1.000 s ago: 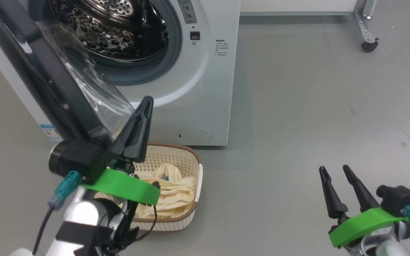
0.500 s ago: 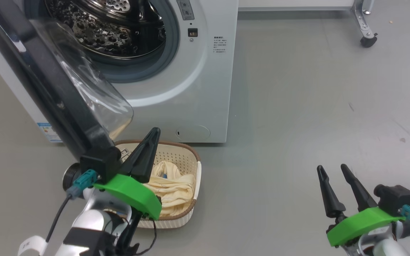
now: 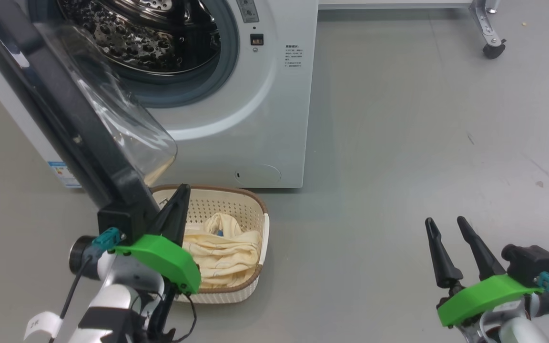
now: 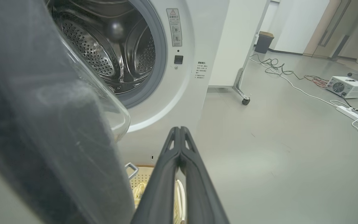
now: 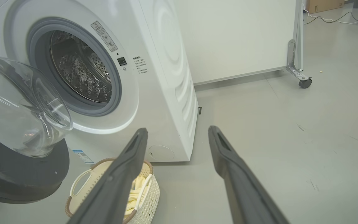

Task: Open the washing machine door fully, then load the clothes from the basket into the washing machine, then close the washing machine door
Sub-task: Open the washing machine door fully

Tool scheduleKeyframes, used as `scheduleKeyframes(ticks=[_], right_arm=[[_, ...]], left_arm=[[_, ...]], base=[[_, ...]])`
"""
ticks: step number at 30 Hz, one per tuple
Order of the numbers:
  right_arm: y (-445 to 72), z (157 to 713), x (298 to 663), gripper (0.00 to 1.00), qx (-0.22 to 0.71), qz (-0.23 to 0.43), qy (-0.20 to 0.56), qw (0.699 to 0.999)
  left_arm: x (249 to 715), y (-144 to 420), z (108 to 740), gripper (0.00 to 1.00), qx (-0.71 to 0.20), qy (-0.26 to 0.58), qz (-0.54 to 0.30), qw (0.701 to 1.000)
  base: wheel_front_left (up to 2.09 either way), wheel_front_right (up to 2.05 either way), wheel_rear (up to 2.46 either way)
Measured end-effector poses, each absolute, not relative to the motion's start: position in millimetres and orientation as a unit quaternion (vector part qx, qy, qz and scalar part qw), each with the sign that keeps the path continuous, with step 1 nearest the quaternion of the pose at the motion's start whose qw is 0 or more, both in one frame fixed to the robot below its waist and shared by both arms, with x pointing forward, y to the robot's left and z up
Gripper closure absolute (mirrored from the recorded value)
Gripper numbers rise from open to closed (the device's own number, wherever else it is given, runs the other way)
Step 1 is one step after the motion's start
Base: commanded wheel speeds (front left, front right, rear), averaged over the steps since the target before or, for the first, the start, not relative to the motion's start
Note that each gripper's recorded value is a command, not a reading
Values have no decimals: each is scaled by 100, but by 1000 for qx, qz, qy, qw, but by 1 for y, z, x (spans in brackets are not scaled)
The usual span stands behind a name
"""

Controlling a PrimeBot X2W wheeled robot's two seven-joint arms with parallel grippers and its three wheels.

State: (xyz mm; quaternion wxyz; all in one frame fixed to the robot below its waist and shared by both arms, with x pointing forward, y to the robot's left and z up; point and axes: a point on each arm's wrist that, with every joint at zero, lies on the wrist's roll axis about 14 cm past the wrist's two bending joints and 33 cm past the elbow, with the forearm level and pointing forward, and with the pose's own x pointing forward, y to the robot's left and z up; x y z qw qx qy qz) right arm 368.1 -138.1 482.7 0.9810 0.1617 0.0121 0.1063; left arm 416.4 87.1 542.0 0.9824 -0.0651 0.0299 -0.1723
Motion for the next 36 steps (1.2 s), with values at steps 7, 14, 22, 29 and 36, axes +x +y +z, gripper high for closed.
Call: scheduleKeyframes(ticks=[7, 14, 22, 29, 36], right_arm=[[-136, 484, 370, 0, 162, 109, 11, 981], [-130, 485, 372, 0, 162, 118, 10, 980], [-119, 485, 376, 0, 162, 134, 13, 978], [-98, 484, 382, 0, 162, 163, 19, 973], [-78, 482, 386, 0, 162, 192, 26, 968]], left_arm=[[417, 102, 533, 100, -71, 39, -145, 986], [414, 119, 531, 100, -79, 39, -118, 989], [407, 132, 527, 100, -84, 41, -100, 991], [397, 153, 523, 100, -90, 43, -70, 993], [385, 178, 517, 100, -96, 44, -32, 994]], base=[[0, 0, 0], [0, 0, 0], [0, 0, 0], [0, 0, 0], [0, 0, 0]])
